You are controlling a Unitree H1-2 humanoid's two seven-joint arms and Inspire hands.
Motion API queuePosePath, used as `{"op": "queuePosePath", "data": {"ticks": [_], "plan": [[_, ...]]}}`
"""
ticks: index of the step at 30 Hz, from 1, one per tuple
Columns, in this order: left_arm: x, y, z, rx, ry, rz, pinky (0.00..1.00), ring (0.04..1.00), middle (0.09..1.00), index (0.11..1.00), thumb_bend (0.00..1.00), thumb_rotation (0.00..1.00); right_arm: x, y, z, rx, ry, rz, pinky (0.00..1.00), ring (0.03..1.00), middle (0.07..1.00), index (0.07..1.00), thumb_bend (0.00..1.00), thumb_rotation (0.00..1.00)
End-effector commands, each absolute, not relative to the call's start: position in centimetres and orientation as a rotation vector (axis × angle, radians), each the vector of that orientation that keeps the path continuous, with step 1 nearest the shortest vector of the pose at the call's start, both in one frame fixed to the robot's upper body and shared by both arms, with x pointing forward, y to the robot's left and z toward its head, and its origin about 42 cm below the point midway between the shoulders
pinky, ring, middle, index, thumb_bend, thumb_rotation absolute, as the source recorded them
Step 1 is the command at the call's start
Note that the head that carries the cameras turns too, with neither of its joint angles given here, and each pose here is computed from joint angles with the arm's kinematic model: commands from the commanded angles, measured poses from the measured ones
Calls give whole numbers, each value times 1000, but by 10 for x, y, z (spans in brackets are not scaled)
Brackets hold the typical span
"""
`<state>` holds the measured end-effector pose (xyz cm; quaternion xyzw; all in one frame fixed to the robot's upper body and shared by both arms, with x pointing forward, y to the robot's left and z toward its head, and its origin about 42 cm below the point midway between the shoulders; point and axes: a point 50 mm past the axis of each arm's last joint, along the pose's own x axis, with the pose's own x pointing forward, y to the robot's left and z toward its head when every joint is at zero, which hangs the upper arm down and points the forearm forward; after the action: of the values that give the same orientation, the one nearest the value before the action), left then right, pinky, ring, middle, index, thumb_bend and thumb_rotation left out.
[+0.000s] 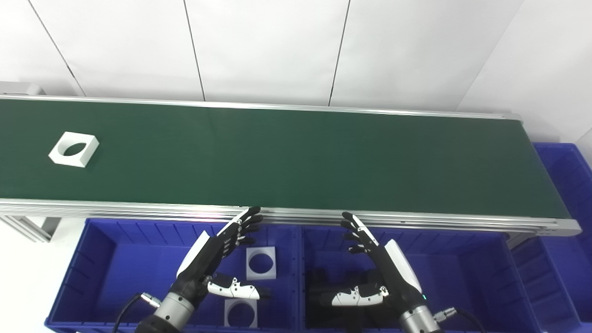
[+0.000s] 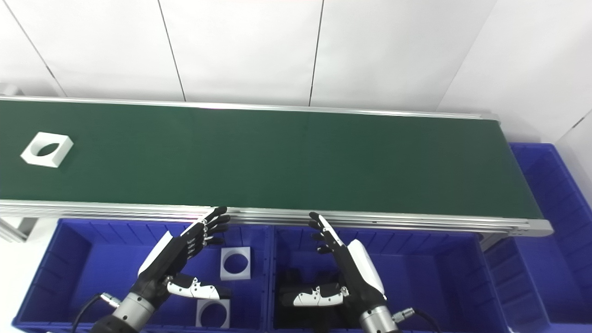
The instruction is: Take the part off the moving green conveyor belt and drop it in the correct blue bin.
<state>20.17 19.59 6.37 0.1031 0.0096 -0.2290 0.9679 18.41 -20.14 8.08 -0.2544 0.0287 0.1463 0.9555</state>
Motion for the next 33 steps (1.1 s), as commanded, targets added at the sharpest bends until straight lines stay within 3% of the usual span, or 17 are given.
{"op": "queuePosePath", "data": {"ticks": [1,33], "plan": [[207,197,73,209,-35,-461,796,878,909,929,801,123,187,-198,92,-506,-18,294,741,854,911,966,846,152],[207,193,69,201,-28,-465,805,884,913,931,797,110,187,-203,86,-500,-23,294,768,858,910,969,845,134]]}}
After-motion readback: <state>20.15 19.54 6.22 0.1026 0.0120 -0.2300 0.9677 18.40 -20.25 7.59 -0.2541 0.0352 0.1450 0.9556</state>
